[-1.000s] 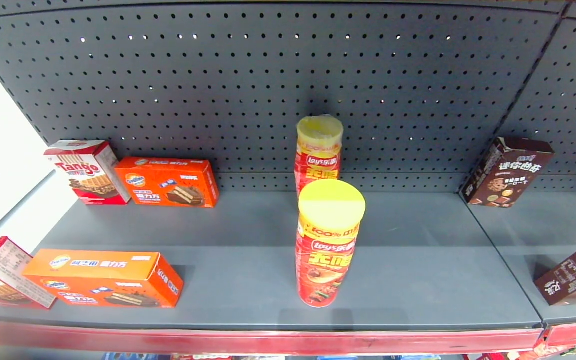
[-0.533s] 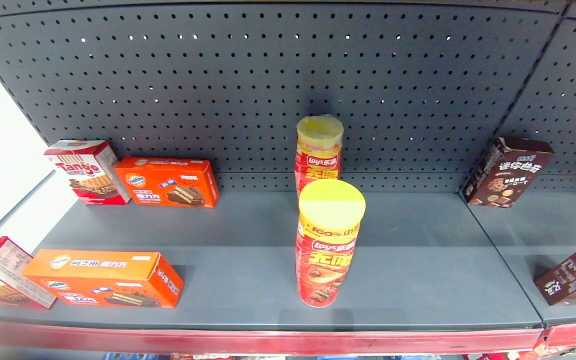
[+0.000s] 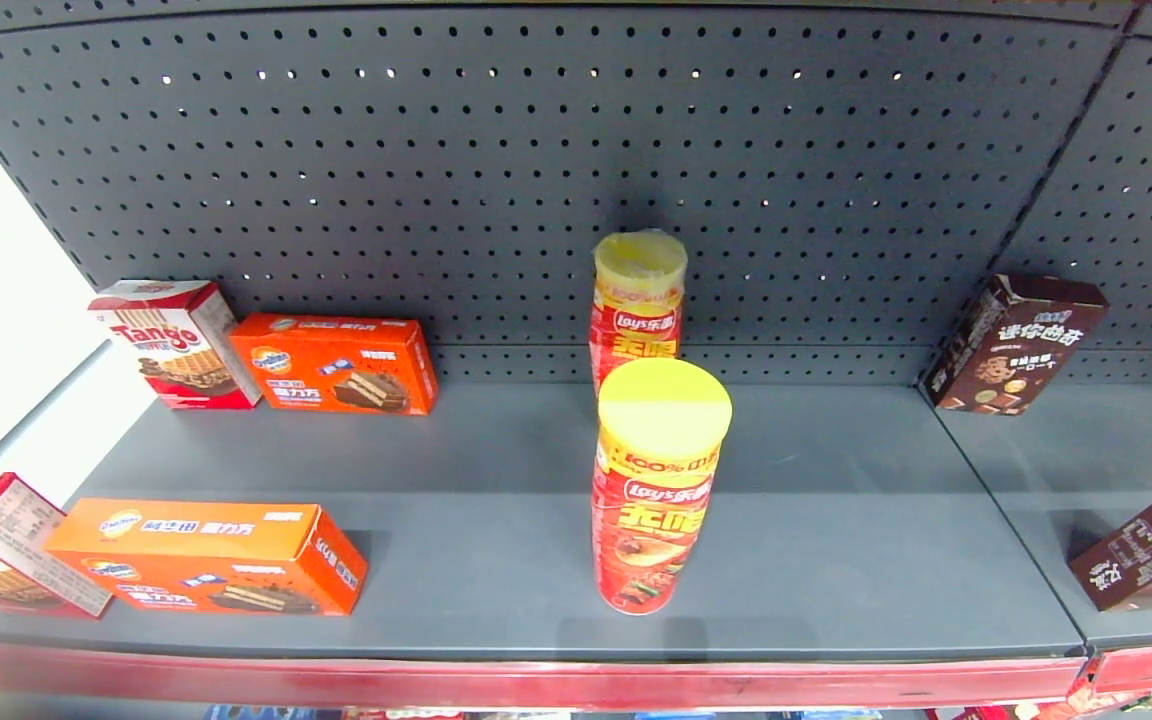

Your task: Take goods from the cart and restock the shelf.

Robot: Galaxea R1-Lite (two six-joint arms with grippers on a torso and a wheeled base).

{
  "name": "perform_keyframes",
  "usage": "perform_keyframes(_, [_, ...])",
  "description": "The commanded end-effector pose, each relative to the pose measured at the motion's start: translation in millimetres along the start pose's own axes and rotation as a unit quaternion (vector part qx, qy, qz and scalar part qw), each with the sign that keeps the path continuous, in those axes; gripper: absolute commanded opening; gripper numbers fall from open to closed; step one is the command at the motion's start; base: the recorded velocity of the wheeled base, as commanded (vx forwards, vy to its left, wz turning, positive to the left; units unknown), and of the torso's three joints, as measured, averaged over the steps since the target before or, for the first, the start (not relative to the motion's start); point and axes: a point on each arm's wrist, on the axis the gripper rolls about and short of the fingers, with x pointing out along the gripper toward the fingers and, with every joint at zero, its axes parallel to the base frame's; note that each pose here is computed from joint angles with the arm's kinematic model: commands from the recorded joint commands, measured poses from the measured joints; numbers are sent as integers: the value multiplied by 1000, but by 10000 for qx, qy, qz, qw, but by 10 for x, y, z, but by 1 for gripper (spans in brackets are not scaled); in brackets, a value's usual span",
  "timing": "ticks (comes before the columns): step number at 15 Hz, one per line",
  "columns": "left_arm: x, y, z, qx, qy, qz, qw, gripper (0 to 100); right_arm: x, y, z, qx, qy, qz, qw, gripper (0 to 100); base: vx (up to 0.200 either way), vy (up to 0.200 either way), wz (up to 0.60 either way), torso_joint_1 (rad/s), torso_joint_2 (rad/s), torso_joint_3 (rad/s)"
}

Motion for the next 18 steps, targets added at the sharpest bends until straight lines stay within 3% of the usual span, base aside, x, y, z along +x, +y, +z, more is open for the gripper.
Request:
perform_keyframes(1, [-33,-39,-23,26,-229,258,9994,100,0,0,0,-2,-3,1,10000,100,0,0,0,0,0,0])
perform_keyframes(3, [-64,-37,-27,-212,-409,167,9988,100,0,0,0,-2,-3,1,10000,100,0,0,0,0,0,0])
perform_keyframes(5, [-63,-36,-30,-212,-409,175,9988,100,0,0,0,-2,-3,1,10000,100,0,0,0,0,0,0])
perform_keyframes(6, [-62,-36,-31,-114,-400,179,9990,100,0,0,0,-2,-3,-6,10000,100,0,0,0,0,0,0])
perform_keyframes(9, [-63,-34,-31,-223,-402,221,9987,100,0,0,0,-2,-3,1,10000,100,0,0,0,0,0,0])
perform_keyframes(10, [-64,-16,-36,-189,-380,644,9970,100,0,0,0,-2,-3,1,10000,100,0,0,0,0,0,0])
perform_keyframes(11, [-70,23,-84,-163,-140,1536,9879,100,0,0,0,-2,-3,1,10000,100,0,0,0,0,0,0])
perform_keyframes(13, [-67,14,-94,-34,-79,1340,9909,100,0,0,0,-2,-3,1,10000,100,0,0,0,0,0,0])
perform_keyframes(14, [-66,10,-97,194,-37,1234,9922,100,0,0,0,-2,-3,1,10000,100,0,0,0,0,0,0])
perform_keyframes(16, [-61,-27,-91,511,-71,389,9979,100,0,0,0,-2,-3,1,10000,100,0,0,0,0,0,0])
perform_keyframes(18, [-66,-33,-93,494,-20,255,9985,100,0,0,0,-2,-3,1,10000,100,0,0,0,0,0,0])
